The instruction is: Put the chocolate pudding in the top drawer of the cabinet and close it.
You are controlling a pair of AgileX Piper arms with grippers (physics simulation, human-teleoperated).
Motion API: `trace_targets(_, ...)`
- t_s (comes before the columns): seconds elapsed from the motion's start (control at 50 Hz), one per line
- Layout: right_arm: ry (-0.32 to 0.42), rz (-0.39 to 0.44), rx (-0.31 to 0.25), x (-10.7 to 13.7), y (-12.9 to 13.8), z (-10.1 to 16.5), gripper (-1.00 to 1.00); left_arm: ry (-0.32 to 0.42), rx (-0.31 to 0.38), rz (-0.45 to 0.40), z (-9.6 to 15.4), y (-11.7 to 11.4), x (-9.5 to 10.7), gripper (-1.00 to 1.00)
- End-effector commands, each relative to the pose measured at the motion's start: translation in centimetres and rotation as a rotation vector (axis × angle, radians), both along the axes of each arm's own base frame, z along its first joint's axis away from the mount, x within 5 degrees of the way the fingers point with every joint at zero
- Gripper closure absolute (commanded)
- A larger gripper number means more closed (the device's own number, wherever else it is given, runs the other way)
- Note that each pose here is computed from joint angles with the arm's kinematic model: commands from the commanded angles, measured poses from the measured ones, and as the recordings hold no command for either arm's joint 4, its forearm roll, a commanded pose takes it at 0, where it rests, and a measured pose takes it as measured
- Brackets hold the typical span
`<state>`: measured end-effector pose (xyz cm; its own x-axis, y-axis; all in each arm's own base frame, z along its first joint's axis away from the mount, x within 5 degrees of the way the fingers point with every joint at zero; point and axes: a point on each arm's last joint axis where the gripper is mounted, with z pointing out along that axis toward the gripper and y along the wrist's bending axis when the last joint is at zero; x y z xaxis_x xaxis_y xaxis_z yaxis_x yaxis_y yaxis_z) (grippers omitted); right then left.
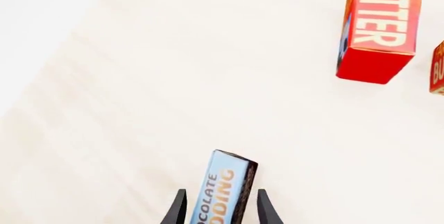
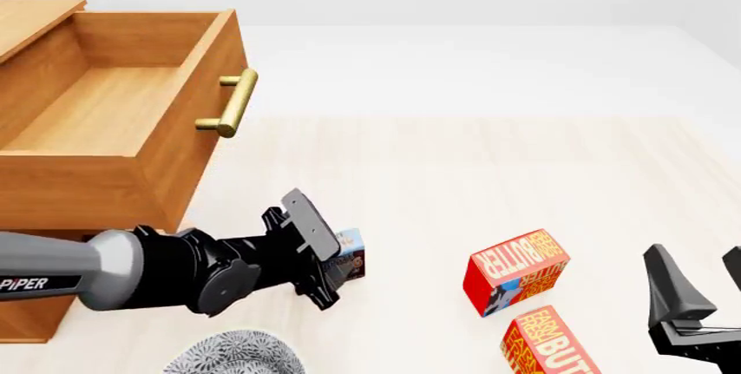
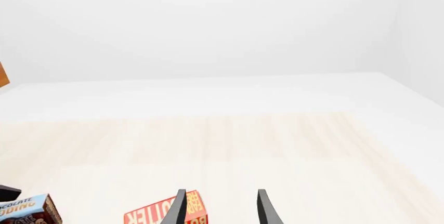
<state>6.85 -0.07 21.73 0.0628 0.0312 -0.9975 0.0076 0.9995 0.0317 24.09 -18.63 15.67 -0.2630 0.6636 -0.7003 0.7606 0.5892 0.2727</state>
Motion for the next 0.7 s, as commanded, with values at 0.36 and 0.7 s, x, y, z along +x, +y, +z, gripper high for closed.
trace_targets(0.36,0.0,0.0,0.0,0.0,0.0,0.0,-1.0,0.047,-0.01,0.032,-1.6,0.3,-0.5,1.0)
trace_targets(0.7,0.0,0.0,0.0,0.0,0.0,0.0,-1.0,-0.083,-0.009,0.036,2.7,3.6,-1.7,1.0)
